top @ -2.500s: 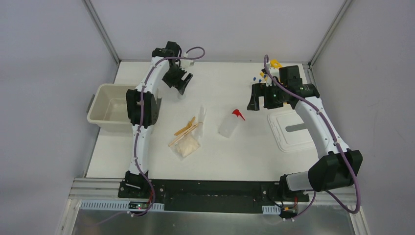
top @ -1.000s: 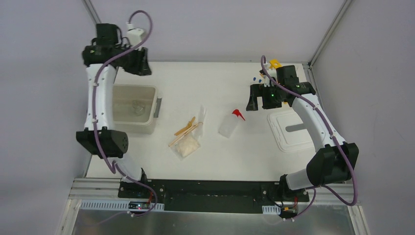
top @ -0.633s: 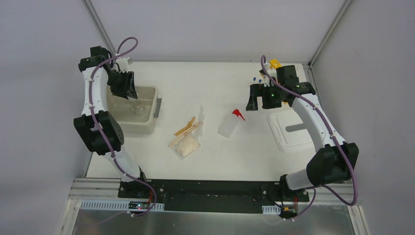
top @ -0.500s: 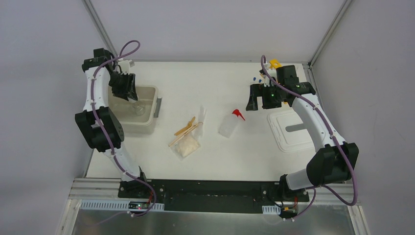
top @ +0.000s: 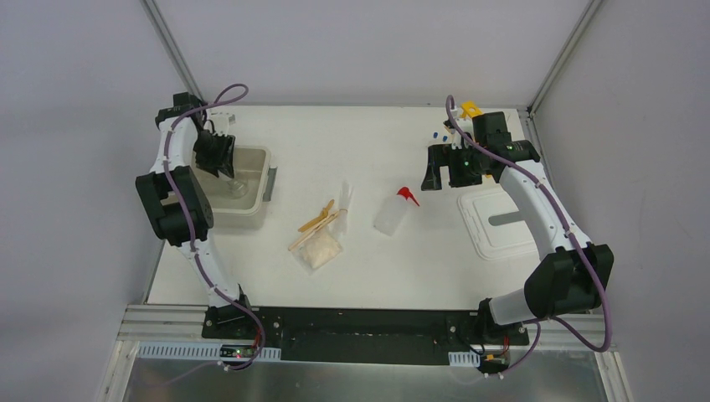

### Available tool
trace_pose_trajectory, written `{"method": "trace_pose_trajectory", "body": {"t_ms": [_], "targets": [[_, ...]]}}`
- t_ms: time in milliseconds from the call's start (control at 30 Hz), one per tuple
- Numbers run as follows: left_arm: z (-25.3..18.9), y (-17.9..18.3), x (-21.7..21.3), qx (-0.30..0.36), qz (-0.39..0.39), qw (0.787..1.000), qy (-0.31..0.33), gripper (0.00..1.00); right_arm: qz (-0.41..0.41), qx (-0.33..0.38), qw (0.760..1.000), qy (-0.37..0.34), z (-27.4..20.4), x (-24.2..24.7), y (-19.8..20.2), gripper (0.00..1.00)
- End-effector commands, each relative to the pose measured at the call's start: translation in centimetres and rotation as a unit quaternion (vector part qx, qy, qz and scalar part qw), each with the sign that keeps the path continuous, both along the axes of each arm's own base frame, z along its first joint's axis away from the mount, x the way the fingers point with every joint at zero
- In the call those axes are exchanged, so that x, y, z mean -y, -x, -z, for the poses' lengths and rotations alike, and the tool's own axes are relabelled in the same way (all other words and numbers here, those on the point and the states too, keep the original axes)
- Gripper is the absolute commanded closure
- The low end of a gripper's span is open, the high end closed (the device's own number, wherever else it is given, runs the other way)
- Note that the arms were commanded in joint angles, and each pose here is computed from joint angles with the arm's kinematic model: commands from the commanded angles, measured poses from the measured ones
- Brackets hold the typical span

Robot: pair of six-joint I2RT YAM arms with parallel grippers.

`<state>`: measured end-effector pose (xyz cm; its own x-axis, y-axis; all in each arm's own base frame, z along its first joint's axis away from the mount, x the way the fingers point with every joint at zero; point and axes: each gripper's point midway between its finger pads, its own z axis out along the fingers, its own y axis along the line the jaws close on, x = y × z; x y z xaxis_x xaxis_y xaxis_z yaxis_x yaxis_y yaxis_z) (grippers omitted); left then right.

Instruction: Organize the chemistry lab equipment

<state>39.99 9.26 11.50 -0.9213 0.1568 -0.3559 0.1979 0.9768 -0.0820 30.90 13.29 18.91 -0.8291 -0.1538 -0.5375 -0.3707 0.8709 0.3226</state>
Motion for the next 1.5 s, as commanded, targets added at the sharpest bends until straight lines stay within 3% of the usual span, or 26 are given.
{"method": "trace_pose_trajectory", "body": {"t_ms": [0, 167, 300, 467, 667, 767, 833, 900, 967, 1100, 1167, 1300, 1467], "targets": [[1.1, -0.4, 0.3, -0.002, 0.019, 1.0, -0.01, 0.77, -0.004, 0.008, 1.0, 0.009, -0.6, 0.3, -0.1, 0.01], [1.9, -0.1, 1.0, -0.009, 0.03, 0.999, -0.013, 0.64, -0.002, 0.012, 1.0, 0.011, -0.7, 0.4, -0.4, 0.01], [1.0, -0.1, 1.1, -0.001, 0.024, 1.0, -0.019, 0.48, 0.0, 0.018, 1.0, 0.011, -1.0, 0.4, -0.5, 0.01], [-3.7, 1.6, 1.4, 0.025, 0.016, 0.999, -0.029, 0.21, 0.003, 0.026, 1.0, 0.014, -1.5, 0.8, -0.2, 0.01], [-12.6, 2.0, 3.5, 0.109, 0.029, 0.993, -0.039, 0.17, 0.012, 0.027, 1.0, 0.008, -1.6, 0.9, 0.4, 0.01], [-16.3, 0.7, 9.2, 0.16, 0.081, 0.983, -0.038, 0.16, 0.032, 0.026, 0.999, 0.008, -1.6, 1.3, 0.4, 0.01], [-16.9, 0.4, 16.2, 0.166, 0.129, 0.978, 0.008, 0.16, 0.054, 0.018, 0.998, 0.009, -1.3, 1.9, 0.1, 0.01], [-16.4, 1.0, 22.7, 0.141, 0.149, 0.976, 0.073, 0.17, 0.086, 0.006, 0.996, 0.006, -1.3, 2.7, -0.2, 0.01], [-14.8, 2.6, 28.8, 0.117, 0.212, 0.966, 0.093, 0.16, 0.109, -0.006, 0.994, 0.0, -1.5, 3.6, -0.4, 0.01], [-11.7, 6.1, 38.1, 0.062, 0.272, 0.949, 0.149, 0.01, 0.135, -0.007, 0.991, -0.004, -2.3, 5.4, -0.6, 0.01], [-10.0, 7.1, 41.1, 0.036, 0.289, 0.941, 0.17, 0.01, 0.142, 0.002, 0.99, -0.003, -2.7, 6.2, -0.8, 0.01], [-5.9, 7.3, 44.8, 0.006, 0.267, 0.947, 0.178, 0.01, 0.154, 0.007, 0.988, 0.003, -3.3, 7.9, -0.6, 0.01], [-0.9, 7.1, 48.4, -0.008, 0.253, 0.956, 0.15, 0.01, 0.154, 0.0, 0.988, 0.004, -3.2, 8.6, 0.2, 0.01]]}}
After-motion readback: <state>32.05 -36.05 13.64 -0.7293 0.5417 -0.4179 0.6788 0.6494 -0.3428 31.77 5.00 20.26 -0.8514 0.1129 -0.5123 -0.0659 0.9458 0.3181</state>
